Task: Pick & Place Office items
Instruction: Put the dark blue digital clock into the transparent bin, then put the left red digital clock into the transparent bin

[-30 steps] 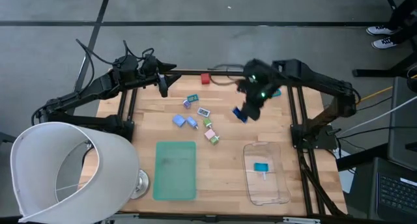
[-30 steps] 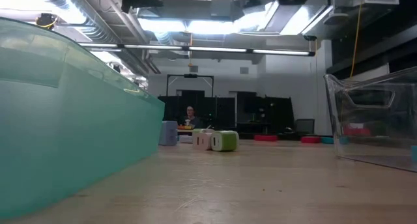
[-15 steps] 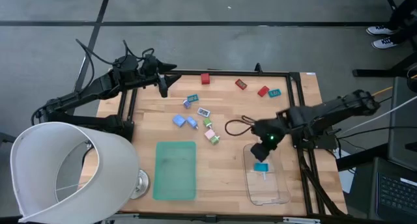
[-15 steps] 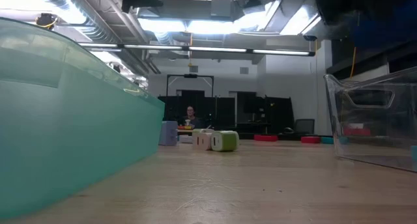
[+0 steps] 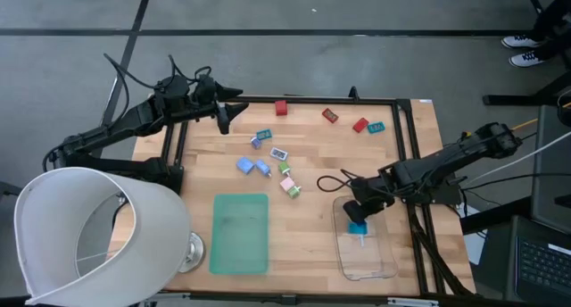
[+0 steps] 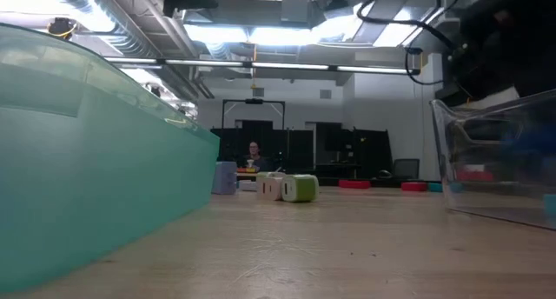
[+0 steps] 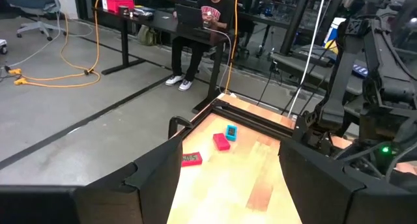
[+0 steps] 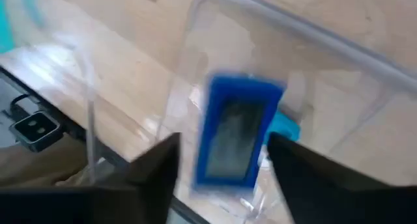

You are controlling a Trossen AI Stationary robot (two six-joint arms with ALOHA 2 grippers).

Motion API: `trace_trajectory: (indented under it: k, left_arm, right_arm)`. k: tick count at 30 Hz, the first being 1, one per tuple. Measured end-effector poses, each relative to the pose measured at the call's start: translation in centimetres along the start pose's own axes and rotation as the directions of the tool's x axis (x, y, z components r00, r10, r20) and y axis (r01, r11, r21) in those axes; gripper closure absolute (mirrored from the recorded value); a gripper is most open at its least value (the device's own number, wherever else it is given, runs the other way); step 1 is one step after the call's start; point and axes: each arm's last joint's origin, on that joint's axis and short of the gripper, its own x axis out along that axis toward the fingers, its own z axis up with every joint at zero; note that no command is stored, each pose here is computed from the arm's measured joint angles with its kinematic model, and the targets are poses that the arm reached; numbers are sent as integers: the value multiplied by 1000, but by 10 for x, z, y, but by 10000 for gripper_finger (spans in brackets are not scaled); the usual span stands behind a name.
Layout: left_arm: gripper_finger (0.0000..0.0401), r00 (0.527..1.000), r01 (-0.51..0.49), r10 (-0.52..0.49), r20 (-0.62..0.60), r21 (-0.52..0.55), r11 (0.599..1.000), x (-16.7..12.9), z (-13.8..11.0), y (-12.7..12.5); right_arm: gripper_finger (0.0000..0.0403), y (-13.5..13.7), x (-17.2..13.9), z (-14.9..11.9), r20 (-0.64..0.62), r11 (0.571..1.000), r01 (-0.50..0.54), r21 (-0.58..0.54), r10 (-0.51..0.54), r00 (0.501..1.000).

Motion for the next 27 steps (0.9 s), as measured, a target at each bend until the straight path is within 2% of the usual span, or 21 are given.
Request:
trace_trajectory:
  k: [3, 5, 8, 12, 16, 19, 22, 24, 27]
  left_arm:
    - [150, 1000, -1, 1, 0, -4, 1000, 0, 0, 0]
    - [150, 1000, -1, 1, 1, -5, 1000, 0, 0, 0]
    - [150, 1000, -1, 1, 0, -6, 1000, 0, 0, 0]
    - [150, 1000, -1, 1, 1, -7, 1000, 0, 0, 0]
    - [150, 1000, -2, 2, 0, -7, 1000, 0, 0, 0]
    - [150, 1000, -2, 2, 1, -14, 1000, 0, 0, 0]
    - [150, 1000, -1, 1, 1, -16, 1000, 0, 0, 0]
    - [150, 1000, -1, 1, 1, -16, 1000, 0, 0, 0]
    - [150, 1000, -1, 1, 1, -16, 1000, 0, 0, 0]
  right_arm:
    - [81, 9, -7, 0, 25, 999, -32, -11, 33, 999]
    - [69, 17, -13, 0, 55, 998, -59, -21, 60, 997]
    - [79, 34, -27, -1, 114, 991, -115, -65, 122, 986]
    - [117, 63, -58, 0, 222, 966, -210, -152, 240, 945]
    - [162, 89, -98, 6, 391, 927, -259, -272, 353, 850]
    - [195, 102, -129, 17, 538, 902, -263, -343, 418, 732]
    - [217, 105, -154, 35, 661, 904, -245, -351, 424, 619]
    - [224, 101, -161, 48, 719, 924, -219, -314, 382, 580]
    - [229, 88, -164, 67, 765, 961, -154, -229, 275, 583]
